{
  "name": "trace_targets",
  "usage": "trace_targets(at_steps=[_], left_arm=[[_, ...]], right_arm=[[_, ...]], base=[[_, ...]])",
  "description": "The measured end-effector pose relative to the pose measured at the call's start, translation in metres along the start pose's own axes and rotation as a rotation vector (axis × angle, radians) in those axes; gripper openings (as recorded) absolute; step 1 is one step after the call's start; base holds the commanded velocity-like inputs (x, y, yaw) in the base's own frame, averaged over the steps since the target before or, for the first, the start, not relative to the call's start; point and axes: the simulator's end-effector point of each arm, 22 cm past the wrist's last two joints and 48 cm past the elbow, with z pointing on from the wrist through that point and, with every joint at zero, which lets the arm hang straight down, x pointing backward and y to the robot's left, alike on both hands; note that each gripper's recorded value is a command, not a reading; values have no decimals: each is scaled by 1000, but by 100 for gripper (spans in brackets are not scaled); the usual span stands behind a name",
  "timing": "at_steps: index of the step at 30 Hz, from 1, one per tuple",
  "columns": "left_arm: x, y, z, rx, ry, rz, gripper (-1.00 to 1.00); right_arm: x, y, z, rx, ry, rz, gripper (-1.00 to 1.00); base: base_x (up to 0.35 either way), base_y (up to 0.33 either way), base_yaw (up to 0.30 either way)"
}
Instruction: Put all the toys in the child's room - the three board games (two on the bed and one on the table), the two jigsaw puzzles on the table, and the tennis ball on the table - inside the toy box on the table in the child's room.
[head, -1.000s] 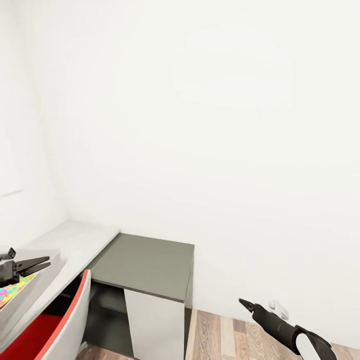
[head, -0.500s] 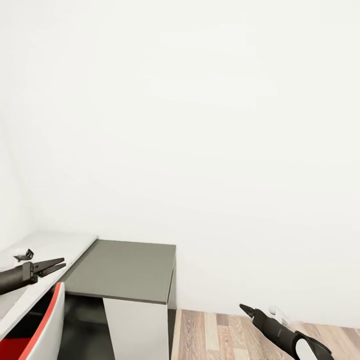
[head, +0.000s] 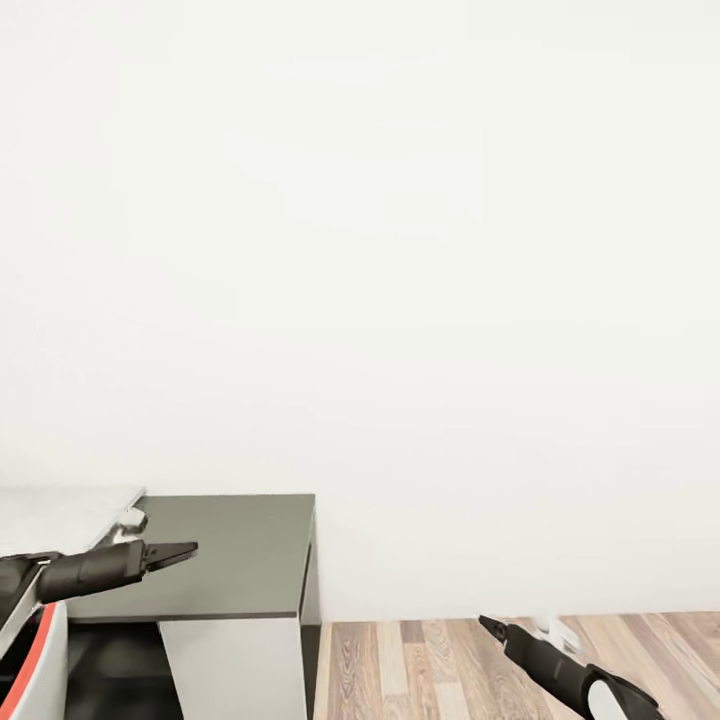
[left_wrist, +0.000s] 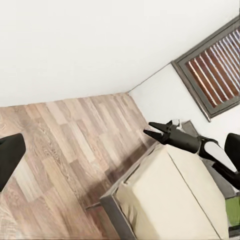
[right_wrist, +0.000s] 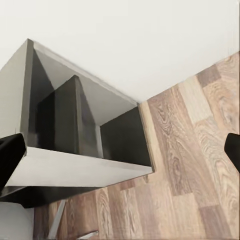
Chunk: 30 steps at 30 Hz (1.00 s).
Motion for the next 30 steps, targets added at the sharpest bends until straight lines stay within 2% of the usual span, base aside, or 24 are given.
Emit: trace_targets(at_steps=[1, 3, 6, 8, 11, 15, 18, 22, 25, 30], left_arm=[[2, 5, 5, -22, 2, -4, 100], [9, 29, 23, -125, 9, -21, 100], [20, 58, 35, -248, 17, -45, 100], [36, 92, 41, -385, 33, -81, 100], [63, 137, 34, -569, 59, -124, 100], [89, 172, 25, -668, 45, -115, 100], [121, 194, 18, -713, 49, -136, 100], [147, 207, 13, -751, 56, -154, 100], [157, 212, 17, -782, 60, -157, 100], [180, 225, 19, -883, 89, -178, 100]], right_arm=[[2, 0, 1, 6, 6, -16, 100], [17, 5, 7, 20, 37, -71, 100], [36, 15, 16, 39, 70, -113, 100], [53, 19, 23, 82, 95, -148, 100], [71, 11, 28, 167, 124, -188, 100], [86, 4, 31, 204, 140, -197, 100], [88, 3, 33, 211, 133, -203, 100], [89, 3, 33, 212, 131, -206, 100], [92, 5, 34, 208, 137, -216, 100], [103, 11, 37, 198, 163, -247, 100]], base=[[0, 0, -281], [0, 0, -281], [0, 0, -281], [0, 0, -281], [0, 0, -249], [-38, 1, -92], [-200, 23, -26], [-286, 12, -8], [-316, 4, -2], [-326, 1, -1]])
